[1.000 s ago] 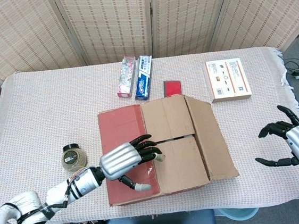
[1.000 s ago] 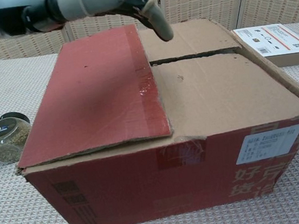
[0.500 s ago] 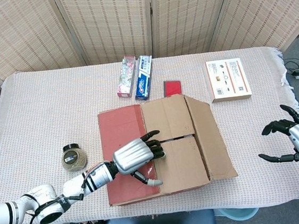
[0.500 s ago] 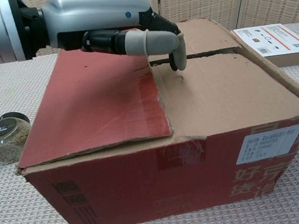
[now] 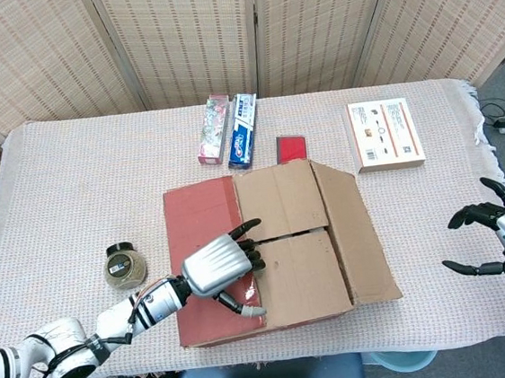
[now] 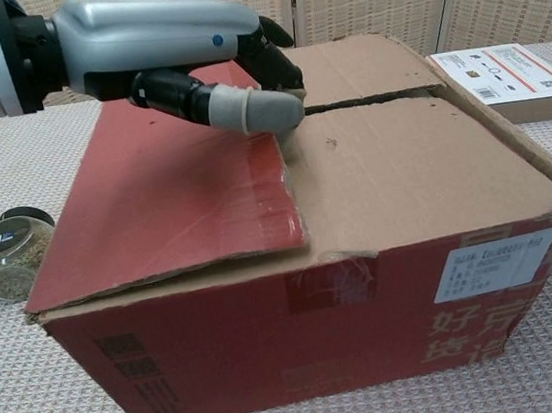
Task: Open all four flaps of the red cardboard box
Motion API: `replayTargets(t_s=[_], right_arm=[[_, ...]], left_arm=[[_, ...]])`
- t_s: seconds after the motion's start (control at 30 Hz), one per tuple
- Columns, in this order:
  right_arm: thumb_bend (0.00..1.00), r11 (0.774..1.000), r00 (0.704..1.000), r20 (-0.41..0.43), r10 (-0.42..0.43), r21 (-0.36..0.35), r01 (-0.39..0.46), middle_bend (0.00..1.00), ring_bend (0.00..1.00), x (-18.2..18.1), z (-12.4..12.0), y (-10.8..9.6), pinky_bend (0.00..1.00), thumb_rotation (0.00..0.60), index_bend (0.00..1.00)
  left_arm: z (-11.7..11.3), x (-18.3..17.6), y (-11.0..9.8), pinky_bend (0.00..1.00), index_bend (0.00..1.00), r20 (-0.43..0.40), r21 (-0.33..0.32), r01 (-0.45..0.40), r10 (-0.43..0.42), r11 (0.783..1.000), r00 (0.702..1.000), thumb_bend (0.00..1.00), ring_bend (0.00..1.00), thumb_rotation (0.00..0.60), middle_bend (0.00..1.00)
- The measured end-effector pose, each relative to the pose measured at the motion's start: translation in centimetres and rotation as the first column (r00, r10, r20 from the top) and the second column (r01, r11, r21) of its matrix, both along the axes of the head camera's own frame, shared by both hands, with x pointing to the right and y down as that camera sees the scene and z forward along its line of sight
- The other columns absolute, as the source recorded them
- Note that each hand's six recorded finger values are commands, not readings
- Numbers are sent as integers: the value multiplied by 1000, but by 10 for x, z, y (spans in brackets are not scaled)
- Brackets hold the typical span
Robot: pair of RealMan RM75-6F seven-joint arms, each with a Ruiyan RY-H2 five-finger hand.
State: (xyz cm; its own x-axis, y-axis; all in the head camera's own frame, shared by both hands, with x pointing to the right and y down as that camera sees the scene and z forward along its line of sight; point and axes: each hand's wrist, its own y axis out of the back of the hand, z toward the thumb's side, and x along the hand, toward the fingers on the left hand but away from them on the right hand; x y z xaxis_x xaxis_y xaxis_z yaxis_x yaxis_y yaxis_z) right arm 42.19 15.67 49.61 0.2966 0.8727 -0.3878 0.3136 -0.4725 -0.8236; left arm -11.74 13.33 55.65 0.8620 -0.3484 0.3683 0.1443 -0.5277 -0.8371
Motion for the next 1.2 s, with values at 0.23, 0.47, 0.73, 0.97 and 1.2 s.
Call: replayTargets(t_s=[0.23,0.47,0.73,0.97,1.2], right_arm=[[140,1000,1000,7,9,17,-9,495,439,2,-4,-1,48,366,442],[141,1000,1000,14,5,29,-5,495,440,0,-7,-3,48,366,442],[140,999,1000,16,-2,37,2,495,440,-5,-11,-5,48,366,442],[141,999,1000,12,-6,52,6,495,440,-8,-16,-7,48,365,442],[141,998,1000,8,-10,59,9,495,435,-11,-18,-11,47,365,442]], left_arm=[[-24,-17,-4,0,543,-3,29,23,-23,999,1000,168,428,0,575],[-56,-44,-15,0,543,-37,50,92,-90,995,995,169,420,0,575],[-84,-80,-26,0,543,-70,58,192,-188,980,980,169,420,0,575],[-98,-113,-36,0,543,-79,86,285,-279,955,957,170,411,0,575],[-97,-158,-43,0,543,-38,106,389,-387,915,921,171,406,0,575]])
